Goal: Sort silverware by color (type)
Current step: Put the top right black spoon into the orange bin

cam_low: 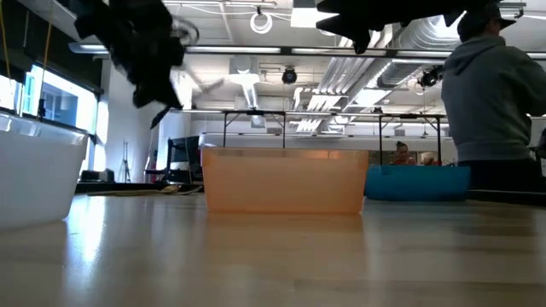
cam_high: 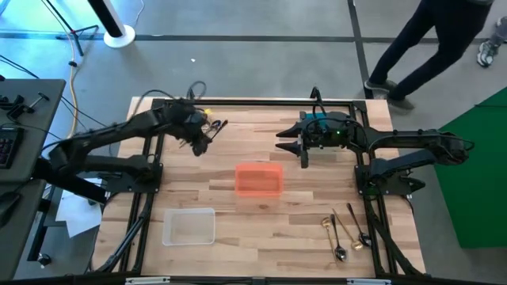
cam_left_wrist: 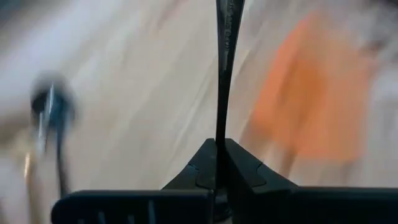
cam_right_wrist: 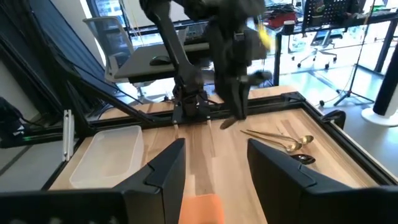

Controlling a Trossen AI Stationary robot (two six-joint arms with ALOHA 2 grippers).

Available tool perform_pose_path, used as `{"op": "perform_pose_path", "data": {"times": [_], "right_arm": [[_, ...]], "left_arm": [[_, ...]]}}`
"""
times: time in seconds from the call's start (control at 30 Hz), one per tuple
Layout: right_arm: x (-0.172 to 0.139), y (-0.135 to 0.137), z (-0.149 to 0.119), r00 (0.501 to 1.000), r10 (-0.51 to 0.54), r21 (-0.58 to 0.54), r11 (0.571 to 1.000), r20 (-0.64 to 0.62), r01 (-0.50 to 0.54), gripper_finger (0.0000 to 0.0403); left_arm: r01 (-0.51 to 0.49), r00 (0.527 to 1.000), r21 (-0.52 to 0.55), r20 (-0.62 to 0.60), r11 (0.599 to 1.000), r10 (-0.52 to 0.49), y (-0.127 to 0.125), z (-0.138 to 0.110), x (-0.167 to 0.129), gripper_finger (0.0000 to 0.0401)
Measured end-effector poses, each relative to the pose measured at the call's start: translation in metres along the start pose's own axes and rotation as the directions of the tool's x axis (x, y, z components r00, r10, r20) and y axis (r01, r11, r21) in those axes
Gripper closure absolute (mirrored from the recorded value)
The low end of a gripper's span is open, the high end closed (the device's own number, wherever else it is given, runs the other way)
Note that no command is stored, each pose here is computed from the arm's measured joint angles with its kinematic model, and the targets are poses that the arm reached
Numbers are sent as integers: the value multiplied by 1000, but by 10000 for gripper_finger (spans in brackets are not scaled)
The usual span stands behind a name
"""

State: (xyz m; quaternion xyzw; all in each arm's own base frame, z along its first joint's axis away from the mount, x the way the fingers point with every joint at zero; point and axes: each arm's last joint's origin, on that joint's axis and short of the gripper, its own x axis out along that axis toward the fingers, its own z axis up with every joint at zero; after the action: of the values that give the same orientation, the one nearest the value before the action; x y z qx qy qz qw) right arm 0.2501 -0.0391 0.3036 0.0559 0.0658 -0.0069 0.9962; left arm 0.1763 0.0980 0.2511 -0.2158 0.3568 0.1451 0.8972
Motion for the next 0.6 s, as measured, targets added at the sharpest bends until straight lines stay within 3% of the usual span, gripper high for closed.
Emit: {"op": "perform_pose_path", "data": {"times": [0.1, 0.27, 0.37, 0.6], "right_arm": [[0, 0, 1, 1000, 10, 11, 1000, 7, -10, 245], [0, 1, 7, 997, 26, 24, 999, 70, -28, 245], [-1, 2, 12, 991, 56, 14, 998, 123, -58, 245], [-2, 6, 19, 976, 104, -3, 994, 192, -105, 245]], "left_arm": [[58, 967, 86, 242, 995, -77, -19, 15, -21, 400], [124, 827, 255, 507, 959, -242, -53, 32, -45, 400], [118, 773, 287, 574, 951, -269, -70, 35, -48, 401], [41, 735, 344, 625, 938, -261, -101, 28, -48, 401]]}}
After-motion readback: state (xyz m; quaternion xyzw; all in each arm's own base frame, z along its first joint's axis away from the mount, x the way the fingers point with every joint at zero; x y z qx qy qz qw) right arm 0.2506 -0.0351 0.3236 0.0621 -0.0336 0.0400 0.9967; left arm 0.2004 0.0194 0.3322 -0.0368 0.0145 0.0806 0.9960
